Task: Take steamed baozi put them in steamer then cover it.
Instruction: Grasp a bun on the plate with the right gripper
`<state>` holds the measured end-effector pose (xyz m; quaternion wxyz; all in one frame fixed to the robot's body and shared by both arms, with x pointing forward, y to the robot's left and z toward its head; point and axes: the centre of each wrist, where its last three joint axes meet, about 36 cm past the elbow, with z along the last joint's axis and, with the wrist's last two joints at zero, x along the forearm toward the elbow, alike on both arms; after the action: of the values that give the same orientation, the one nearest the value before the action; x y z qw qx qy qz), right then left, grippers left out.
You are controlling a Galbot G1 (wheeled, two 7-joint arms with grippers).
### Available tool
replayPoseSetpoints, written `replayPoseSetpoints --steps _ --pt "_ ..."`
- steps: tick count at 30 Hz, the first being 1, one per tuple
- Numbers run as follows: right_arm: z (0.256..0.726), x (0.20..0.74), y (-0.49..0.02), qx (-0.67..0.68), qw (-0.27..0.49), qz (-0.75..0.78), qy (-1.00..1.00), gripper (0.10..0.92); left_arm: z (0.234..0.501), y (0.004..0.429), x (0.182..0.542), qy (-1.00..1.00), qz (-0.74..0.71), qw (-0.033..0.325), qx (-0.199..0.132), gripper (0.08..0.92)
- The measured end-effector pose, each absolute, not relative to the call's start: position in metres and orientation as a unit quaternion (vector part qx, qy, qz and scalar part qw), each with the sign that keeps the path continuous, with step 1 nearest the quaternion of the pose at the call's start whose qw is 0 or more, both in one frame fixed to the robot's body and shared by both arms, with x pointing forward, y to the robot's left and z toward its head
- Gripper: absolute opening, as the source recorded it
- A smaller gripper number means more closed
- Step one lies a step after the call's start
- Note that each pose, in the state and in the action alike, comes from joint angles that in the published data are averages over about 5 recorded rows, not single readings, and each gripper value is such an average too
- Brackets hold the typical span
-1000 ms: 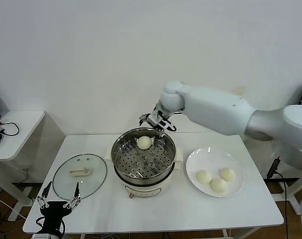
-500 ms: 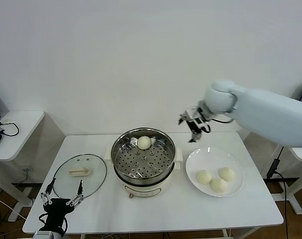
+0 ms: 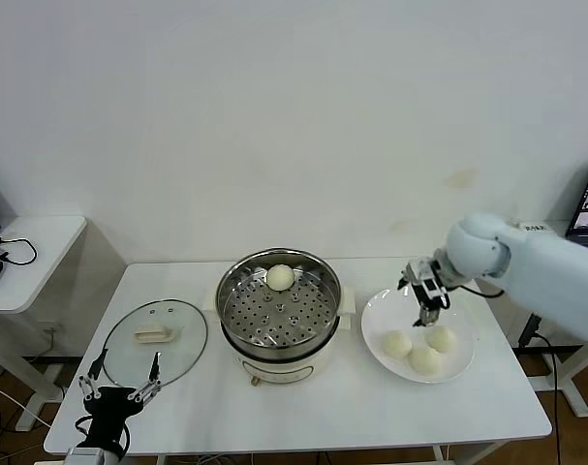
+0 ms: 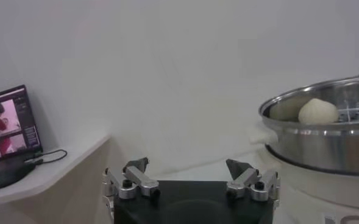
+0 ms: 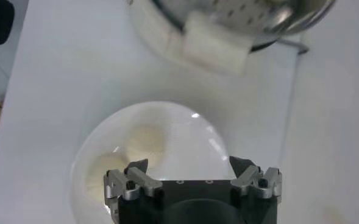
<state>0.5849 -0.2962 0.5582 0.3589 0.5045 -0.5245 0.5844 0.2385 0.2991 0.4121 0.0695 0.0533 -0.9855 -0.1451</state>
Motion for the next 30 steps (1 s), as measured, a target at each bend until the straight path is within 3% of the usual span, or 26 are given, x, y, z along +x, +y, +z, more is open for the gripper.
replayPoseSetpoints --steps 16,30 --pt "0.489 0.594 -0.297 0.518 0.388 0.557 -0.521 0.823 0.406 0.3 0.236 -0.985 -0.145 0.079 0.056 0.823" --pt "0.459 0.616 -0.288 0.519 0.4 0.549 -0.518 0.809 0.402 0.302 0.239 -0.984 -0.146 0.083 0.059 0.823"
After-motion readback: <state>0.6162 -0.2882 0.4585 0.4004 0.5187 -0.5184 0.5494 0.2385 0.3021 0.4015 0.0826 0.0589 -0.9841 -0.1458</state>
